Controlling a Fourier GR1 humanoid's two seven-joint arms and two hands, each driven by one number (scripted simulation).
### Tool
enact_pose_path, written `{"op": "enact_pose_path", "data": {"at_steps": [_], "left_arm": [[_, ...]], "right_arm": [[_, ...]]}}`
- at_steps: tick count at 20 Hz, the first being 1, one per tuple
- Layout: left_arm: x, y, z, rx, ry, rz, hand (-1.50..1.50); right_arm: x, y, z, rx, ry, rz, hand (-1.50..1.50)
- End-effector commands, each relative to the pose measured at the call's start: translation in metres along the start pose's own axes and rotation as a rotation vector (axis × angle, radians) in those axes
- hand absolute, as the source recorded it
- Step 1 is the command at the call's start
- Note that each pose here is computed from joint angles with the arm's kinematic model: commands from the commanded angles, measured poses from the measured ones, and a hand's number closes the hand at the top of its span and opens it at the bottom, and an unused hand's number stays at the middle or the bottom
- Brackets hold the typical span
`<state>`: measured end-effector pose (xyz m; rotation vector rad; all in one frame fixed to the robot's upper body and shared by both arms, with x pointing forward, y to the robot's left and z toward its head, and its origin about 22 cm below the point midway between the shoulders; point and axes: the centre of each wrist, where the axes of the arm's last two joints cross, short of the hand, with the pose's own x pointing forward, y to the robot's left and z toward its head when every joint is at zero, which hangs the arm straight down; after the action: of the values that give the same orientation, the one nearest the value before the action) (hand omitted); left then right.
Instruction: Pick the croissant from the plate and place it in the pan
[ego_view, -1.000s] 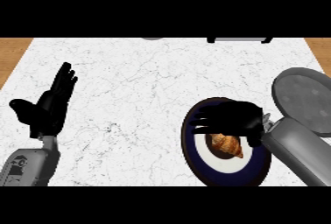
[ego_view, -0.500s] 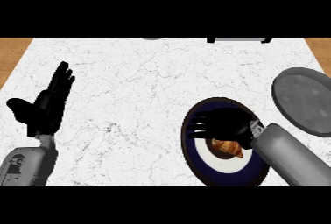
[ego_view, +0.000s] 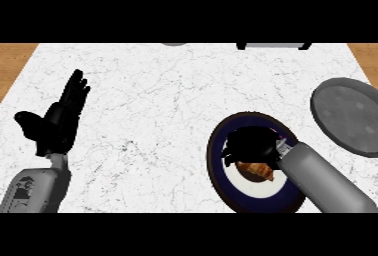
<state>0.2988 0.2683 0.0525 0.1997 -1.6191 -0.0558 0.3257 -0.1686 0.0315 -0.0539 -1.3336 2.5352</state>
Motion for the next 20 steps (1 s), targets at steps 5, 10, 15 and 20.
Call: {"op": "enact_pose_path", "data": {"at_steps": [5, 10, 15, 20], "left_arm": [[-0.006, 0.014, -0.002, -0.008, 0.01, 0.006, 0.0], [0.009, -0.004, 0.001, -0.007, -0.002, 0.011, 0.0], [-0.009, 0.025, 0.011, 0.083, 0.041, -0.003, 0.0], [-0.025, 0.051, 0.024, 0.151, 0.076, -0.03, 0.0]], "right_arm": [[-0.008, 0.007, -0.002, 0.021, -0.112, 0.029, 1.5], [0.003, 0.018, -0.002, -0.04, -0.121, 0.024, 1.5], [0.018, 0.083, 0.037, -0.13, 0.311, -0.336, 1.5], [0.035, 0.086, 0.063, -0.428, 0.639, -0.463, 1.5]]}}
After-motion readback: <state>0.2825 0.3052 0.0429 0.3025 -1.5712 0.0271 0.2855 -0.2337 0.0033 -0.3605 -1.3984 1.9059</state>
